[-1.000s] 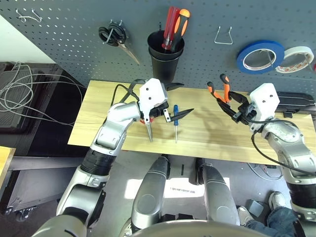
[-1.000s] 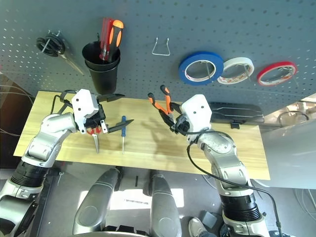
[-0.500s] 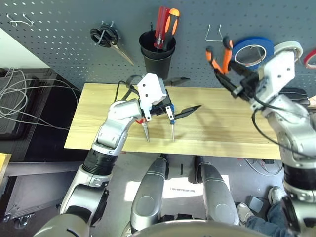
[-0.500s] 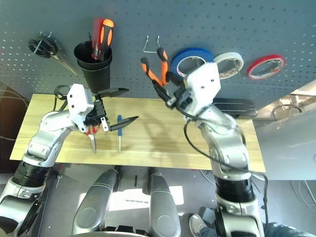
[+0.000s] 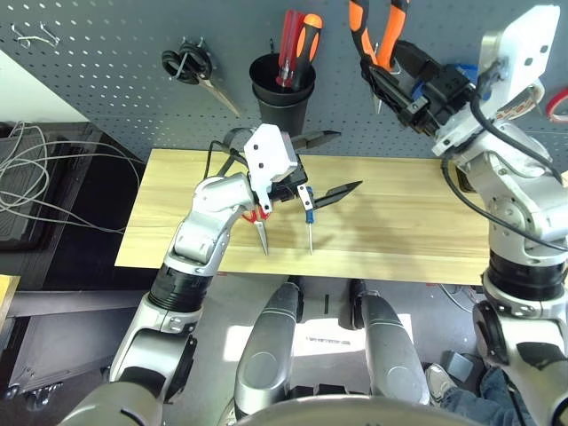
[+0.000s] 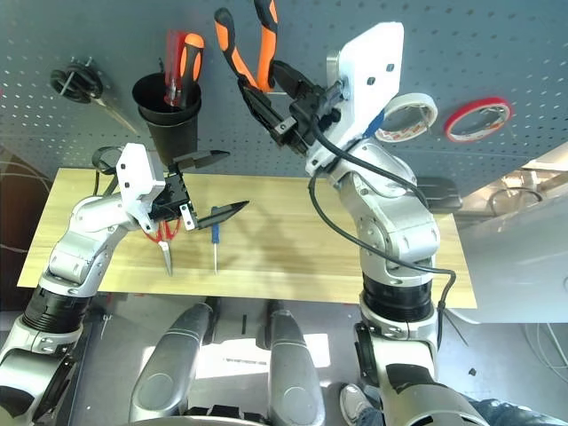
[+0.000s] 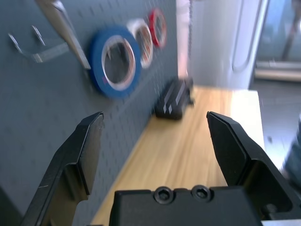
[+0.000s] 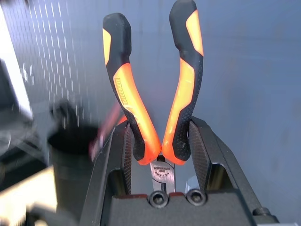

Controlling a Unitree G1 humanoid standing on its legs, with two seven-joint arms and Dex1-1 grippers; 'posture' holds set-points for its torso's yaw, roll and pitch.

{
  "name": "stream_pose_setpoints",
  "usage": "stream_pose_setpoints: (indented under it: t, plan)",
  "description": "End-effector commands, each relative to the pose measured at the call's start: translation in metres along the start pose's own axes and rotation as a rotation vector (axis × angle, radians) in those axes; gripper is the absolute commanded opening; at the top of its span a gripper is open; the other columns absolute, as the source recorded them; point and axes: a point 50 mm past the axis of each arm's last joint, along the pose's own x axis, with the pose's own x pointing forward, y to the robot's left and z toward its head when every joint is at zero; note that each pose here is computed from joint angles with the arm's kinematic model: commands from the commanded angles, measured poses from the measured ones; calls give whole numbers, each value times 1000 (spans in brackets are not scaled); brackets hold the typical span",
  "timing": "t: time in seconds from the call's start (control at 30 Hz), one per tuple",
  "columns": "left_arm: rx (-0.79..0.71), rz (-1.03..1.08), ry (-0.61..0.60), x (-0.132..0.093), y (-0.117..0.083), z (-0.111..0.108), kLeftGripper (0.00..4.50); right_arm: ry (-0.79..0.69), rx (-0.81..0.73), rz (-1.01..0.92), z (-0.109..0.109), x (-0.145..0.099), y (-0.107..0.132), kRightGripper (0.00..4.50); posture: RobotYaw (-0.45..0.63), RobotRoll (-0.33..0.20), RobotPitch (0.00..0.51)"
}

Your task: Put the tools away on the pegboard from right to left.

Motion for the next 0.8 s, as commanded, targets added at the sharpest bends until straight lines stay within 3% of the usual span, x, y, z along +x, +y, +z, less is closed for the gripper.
stream_pose_setpoints:
  t: [0.03, 0.23, 0.8]
  plan:
    - [-15, 21, -38, 2, 1, 6, 4500, -62, -36, 28, 7, 7, 4, 1910, 106, 0, 356]
    - [-7, 66, -89, 5, 5, 15, 4500, -116, -79, 8, 12, 14, -1, 1910, 112, 0, 356]
    - [-5, 71, -66, 5, 3, 12, 4500, -103, -197, -106, -16, 26, -19, 1910, 129, 0, 356]
